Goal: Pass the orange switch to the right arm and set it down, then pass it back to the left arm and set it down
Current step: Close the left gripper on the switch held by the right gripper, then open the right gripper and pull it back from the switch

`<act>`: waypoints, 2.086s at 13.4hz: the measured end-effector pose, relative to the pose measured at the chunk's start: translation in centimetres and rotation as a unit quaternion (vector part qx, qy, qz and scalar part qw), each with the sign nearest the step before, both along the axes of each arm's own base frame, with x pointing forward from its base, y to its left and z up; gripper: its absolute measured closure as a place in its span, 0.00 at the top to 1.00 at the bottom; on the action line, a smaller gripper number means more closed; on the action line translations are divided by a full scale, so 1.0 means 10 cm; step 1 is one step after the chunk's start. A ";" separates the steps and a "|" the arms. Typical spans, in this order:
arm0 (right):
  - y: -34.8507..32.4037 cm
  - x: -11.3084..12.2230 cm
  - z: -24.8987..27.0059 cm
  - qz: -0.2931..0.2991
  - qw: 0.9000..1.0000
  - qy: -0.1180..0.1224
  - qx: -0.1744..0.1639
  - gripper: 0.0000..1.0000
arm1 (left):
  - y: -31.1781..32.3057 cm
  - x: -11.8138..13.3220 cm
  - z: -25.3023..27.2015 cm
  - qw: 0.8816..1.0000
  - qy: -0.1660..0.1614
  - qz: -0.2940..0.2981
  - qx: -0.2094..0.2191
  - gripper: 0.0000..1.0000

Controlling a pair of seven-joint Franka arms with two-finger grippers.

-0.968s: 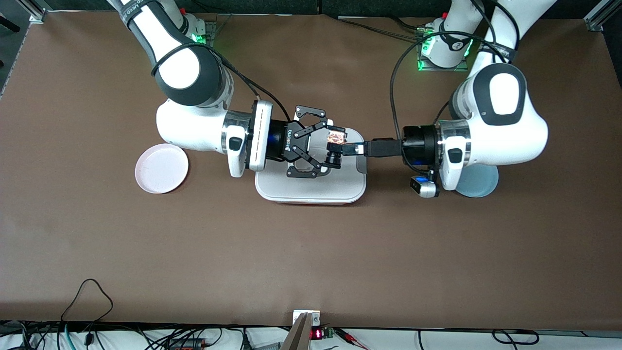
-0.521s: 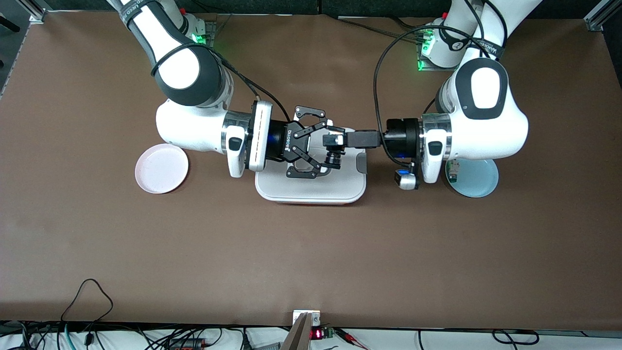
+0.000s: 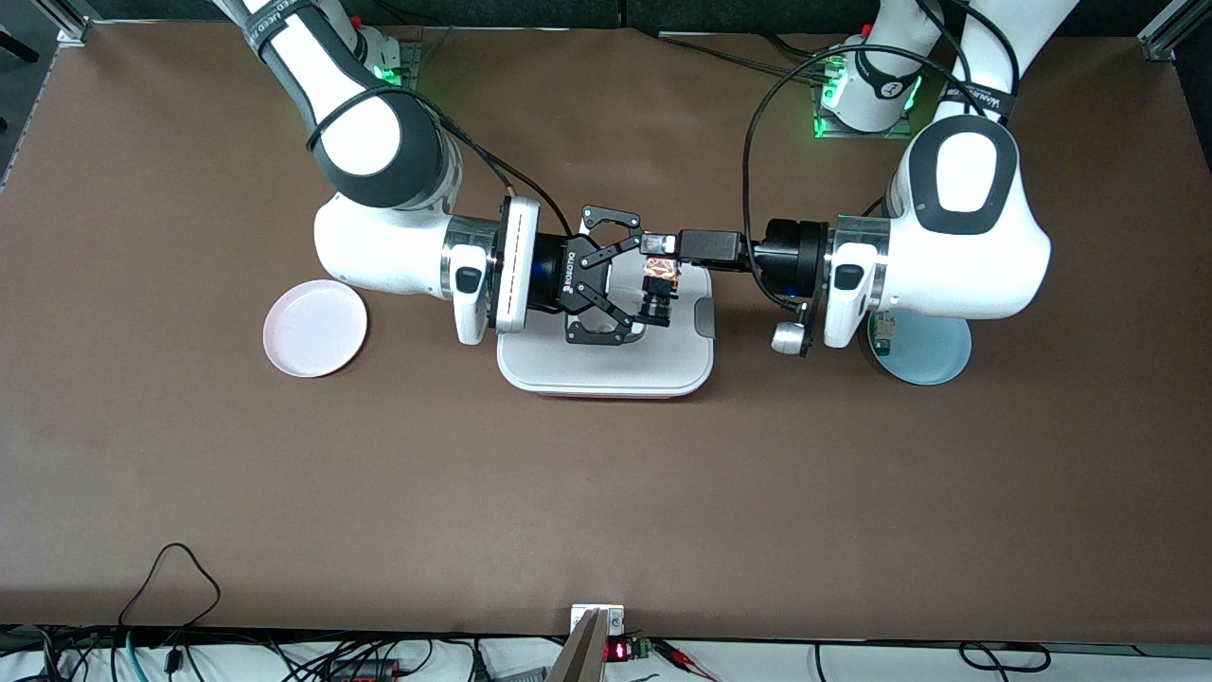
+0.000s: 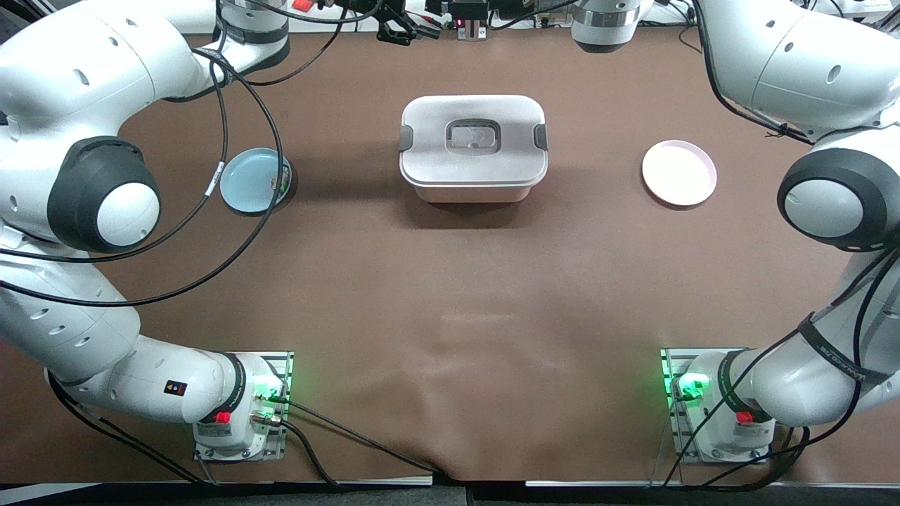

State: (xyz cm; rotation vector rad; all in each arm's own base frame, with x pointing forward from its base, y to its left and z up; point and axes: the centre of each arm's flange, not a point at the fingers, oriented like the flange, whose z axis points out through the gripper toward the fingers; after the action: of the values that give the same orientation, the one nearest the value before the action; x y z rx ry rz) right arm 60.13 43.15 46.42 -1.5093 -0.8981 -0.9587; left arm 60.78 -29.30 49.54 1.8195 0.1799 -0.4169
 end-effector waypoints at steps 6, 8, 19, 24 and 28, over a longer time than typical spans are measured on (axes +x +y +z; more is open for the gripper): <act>-0.03 0.03 0.03 -0.007 1.000 -0.003 0.000 0.73 | 0.10 0.06 0.05 1.000 0.000 0.011 -0.005 0.67; -0.05 0.05 0.05 -0.010 1.000 -0.002 0.001 0.73 | 0.17 0.10 0.04 1.000 0.006 0.020 -0.009 0.65; -0.05 0.06 0.06 -0.010 1.000 0.001 0.002 0.73 | 0.15 0.21 0.01 0.996 0.034 0.076 -0.020 0.56; -0.05 0.05 0.07 -0.011 1.000 0.009 0.003 0.73 | -0.03 0.16 0.03 0.996 0.032 0.083 -0.014 0.34; -0.05 0.05 0.07 -0.011 1.000 0.013 0.004 0.73 | -0.03 0.16 0.03 0.996 0.036 0.084 -0.014 0.34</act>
State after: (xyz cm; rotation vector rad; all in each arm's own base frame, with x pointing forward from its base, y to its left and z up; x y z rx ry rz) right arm 60.68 42.68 47.11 -1.5250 -0.8603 -0.9551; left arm 62.41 -29.56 49.80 1.7477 0.3721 -0.3650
